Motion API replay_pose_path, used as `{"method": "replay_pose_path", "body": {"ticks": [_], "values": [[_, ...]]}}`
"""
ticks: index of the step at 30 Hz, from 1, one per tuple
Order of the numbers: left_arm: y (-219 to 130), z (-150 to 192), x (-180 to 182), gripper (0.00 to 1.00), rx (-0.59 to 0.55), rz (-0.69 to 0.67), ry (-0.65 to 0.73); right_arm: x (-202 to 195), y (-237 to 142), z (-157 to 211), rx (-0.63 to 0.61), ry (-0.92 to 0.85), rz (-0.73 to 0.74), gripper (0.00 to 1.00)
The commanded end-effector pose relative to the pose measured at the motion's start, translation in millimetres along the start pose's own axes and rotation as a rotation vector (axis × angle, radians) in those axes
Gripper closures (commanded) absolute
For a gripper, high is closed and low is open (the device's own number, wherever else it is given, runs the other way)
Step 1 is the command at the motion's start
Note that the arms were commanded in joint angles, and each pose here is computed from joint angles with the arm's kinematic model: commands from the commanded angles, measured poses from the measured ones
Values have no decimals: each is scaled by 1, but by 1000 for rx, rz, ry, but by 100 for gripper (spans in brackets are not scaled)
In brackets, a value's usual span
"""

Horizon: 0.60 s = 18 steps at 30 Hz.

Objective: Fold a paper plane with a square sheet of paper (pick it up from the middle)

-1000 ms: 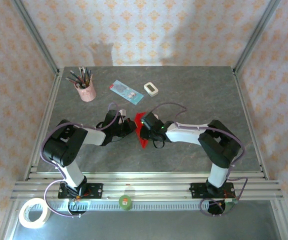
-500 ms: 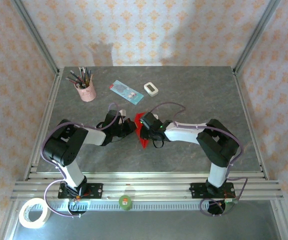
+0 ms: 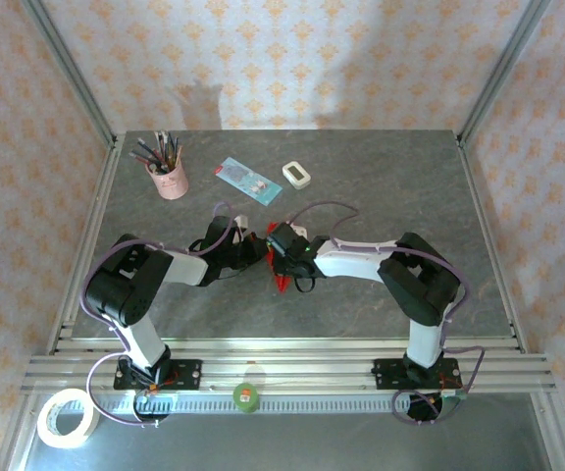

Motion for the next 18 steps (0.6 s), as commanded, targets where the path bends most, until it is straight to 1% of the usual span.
{"method": "replay_pose_path", "body": {"ticks": [1,4,6,8,12,15,18], "values": [[2,0,-1,93,4,2,11,-5,0,-2,-7,10,59,79],[-3,-3,-4,85,-16,-3,16,-7,-2,-4,-18,15,73,86],[-10,-10,-7,73,-53,-14,21,-11,-6,-7,-37,17,104,88],[-20,-17,-11,65,-97,-25,30,-16,-11,-12,-61,14,135,89],[-45,-36,-12,48,-201,-74,56,-32,-21,-28,-95,11,174,91],[-61,-48,-9,38,-265,-126,83,-47,-26,-44,-115,6,186,91],[-73,-55,-5,30,-310,-180,103,-63,-24,-60,-106,-22,180,91]]}}
Point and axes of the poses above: each hand's point on the last joint's axis, 136 mm out from that joint toward the fingers, its own y axis out along the fingers, its own x axis along the line the jaws close on, z = x × y, the point moved 4 cm from there along -y, back along the fingers, and after that the axes turned 11 degrees about -y, right-handed, at the moved point
